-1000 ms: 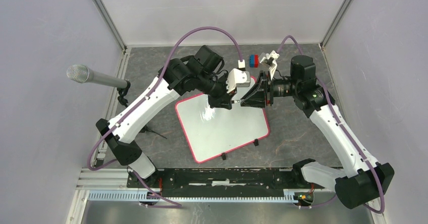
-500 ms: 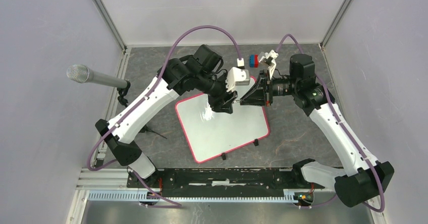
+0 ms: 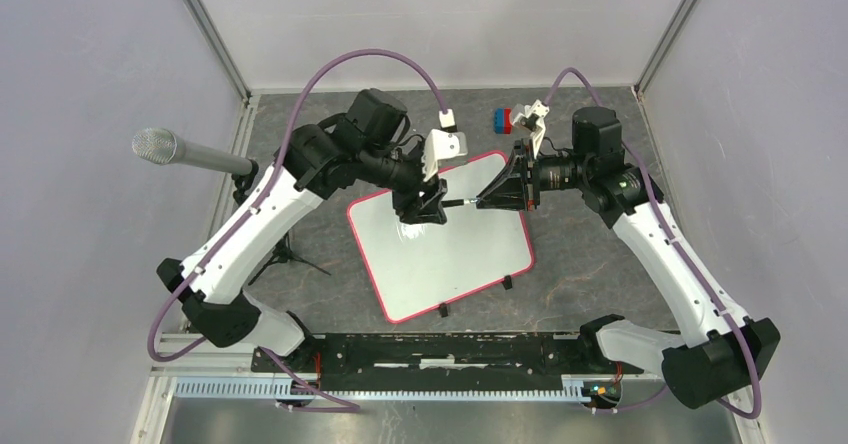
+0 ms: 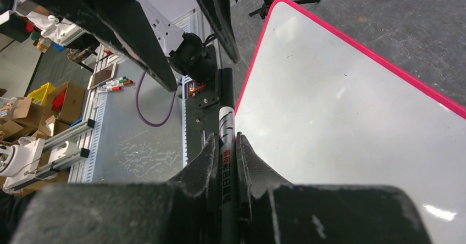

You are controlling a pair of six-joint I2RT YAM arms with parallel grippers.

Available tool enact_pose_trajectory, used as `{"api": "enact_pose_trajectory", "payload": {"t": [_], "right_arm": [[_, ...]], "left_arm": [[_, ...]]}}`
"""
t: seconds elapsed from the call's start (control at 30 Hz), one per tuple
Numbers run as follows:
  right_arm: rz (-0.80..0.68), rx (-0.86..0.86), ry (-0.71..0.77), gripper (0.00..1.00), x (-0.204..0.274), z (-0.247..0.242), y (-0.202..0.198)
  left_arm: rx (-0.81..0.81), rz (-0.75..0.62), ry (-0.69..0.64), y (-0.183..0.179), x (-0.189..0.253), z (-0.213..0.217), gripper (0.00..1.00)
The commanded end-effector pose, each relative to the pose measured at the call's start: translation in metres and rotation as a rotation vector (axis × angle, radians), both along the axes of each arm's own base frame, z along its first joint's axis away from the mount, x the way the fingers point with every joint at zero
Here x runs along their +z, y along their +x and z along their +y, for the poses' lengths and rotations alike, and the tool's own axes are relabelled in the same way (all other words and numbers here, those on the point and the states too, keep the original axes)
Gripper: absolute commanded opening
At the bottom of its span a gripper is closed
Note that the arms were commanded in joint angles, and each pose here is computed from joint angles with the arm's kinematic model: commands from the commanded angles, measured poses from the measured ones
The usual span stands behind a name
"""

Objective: Write a sentence on the whiteboard
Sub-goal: Open the whiteboard marker at the center of the board.

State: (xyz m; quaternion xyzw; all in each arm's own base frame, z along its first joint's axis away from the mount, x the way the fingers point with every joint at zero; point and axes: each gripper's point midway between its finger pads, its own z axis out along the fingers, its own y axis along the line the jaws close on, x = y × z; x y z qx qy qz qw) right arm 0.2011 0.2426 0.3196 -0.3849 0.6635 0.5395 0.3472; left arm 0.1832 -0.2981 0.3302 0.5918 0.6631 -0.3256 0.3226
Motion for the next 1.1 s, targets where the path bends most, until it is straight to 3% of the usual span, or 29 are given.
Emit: {"api": "enact_pose_trajectory", "payload": {"t": [0.0,0.43,0.8,1.07], "right_arm": [[-0.031,0.009,0.034,0.0,0.012,0.0,-0.005],[-0.006,0.046,0.052,0.0,0.014,0.0,-0.014],[-0.006,0.053,0.055,0.0,0.016,0.001,-0.013],[-0.035,0.05,0.053,0.0,0.025,0.001,-0.007]], "left_arm": [[-0.045,-0.061,-0.001,-0.001,-0.002,-0.013,0.6],[0.013,-0.126,0.01,0.02,-0.007,-0.02,0.43],[-0.002,-0.139,0.02,0.02,-0.014,-0.019,0.46],[-0.021,-0.11,0.027,0.01,-0.016,-0.014,0.03]]}}
